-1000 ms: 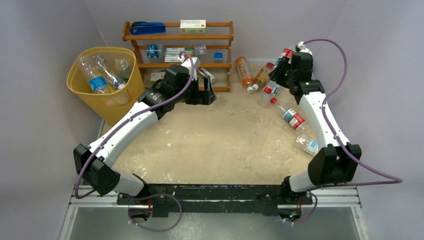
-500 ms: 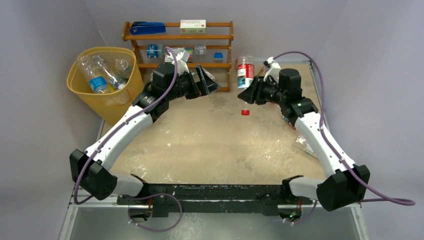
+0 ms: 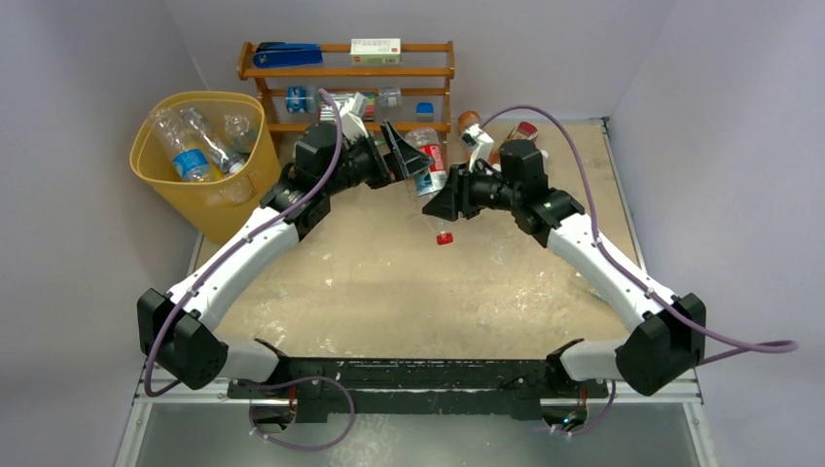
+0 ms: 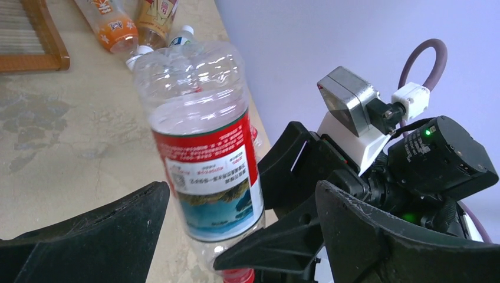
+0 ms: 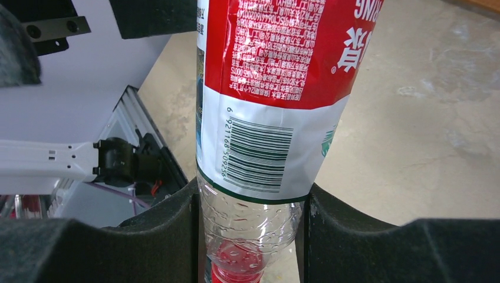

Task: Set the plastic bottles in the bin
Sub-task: Pick up the plastic bottle at the center of the board, then place the plastic bottle in the trash bin.

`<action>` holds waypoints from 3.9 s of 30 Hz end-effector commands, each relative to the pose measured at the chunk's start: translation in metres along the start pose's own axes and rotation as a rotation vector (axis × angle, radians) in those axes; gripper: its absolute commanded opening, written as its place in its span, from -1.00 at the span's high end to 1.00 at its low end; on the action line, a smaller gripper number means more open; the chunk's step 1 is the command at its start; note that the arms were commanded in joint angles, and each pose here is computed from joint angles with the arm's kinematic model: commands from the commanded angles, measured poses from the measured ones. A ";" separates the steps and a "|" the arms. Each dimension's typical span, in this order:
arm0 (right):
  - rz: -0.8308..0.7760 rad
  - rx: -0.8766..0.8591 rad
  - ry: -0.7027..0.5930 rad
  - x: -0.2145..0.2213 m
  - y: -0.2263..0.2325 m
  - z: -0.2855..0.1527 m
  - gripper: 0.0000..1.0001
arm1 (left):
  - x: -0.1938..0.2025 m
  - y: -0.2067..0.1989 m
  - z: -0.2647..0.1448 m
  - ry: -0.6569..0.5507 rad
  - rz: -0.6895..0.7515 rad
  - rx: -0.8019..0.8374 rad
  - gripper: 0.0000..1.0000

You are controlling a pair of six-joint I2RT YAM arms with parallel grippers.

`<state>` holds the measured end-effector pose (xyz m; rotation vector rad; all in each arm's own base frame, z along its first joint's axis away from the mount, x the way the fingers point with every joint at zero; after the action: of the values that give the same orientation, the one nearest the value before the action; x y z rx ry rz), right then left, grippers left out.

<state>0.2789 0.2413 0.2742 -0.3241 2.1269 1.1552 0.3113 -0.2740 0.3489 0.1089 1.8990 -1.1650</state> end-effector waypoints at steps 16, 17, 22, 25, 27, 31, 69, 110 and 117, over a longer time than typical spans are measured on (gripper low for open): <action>-0.091 -0.103 -0.059 -0.025 0.057 0.007 -0.05 | -0.010 0.019 -0.007 -0.002 0.132 -0.156 -0.22; -0.089 -0.099 -0.058 -0.024 0.056 0.007 -0.12 | -0.013 0.023 -0.008 -0.006 0.147 -0.188 -0.19; -0.074 -0.052 -0.067 -0.023 0.051 0.002 -0.60 | -0.034 0.032 -0.017 -0.016 0.226 -0.303 -0.19; -0.063 -0.020 -0.069 -0.020 0.048 -0.004 -0.75 | -0.060 0.041 -0.027 -0.051 0.250 -0.353 -0.19; -0.057 -0.005 -0.072 -0.016 0.046 -0.009 -0.81 | -0.082 0.049 -0.038 -0.082 0.282 -0.414 -0.20; -0.038 0.031 -0.060 -0.006 0.040 -0.017 -0.86 | -0.138 0.061 -0.070 -0.182 0.396 -0.613 -0.23; 0.142 0.077 0.136 0.042 0.010 0.030 -0.87 | -0.251 0.262 -0.257 -0.352 0.257 -1.262 -0.36; 0.308 0.603 -0.079 0.005 -0.075 -0.037 -1.00 | -0.164 0.093 -0.127 -0.202 0.269 -0.564 -0.76; 0.477 0.902 -0.250 0.008 -0.144 -0.109 -1.00 | -0.103 0.069 -0.075 -0.060 0.308 -0.502 -0.77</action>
<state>0.3063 0.1092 0.2169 0.5455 2.3586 0.4944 0.3714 -0.1205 0.3850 0.0451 2.0209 -0.4611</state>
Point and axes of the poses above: each gripper's point midway between its finger pads, its own z axis out along the fingers, its own y axis along the line the jaws close on, x = y × z, the point moved 3 cm from there along -z, back along the fingers, and after that the axes turned 8 degrees about z, right-handed, at the moved point
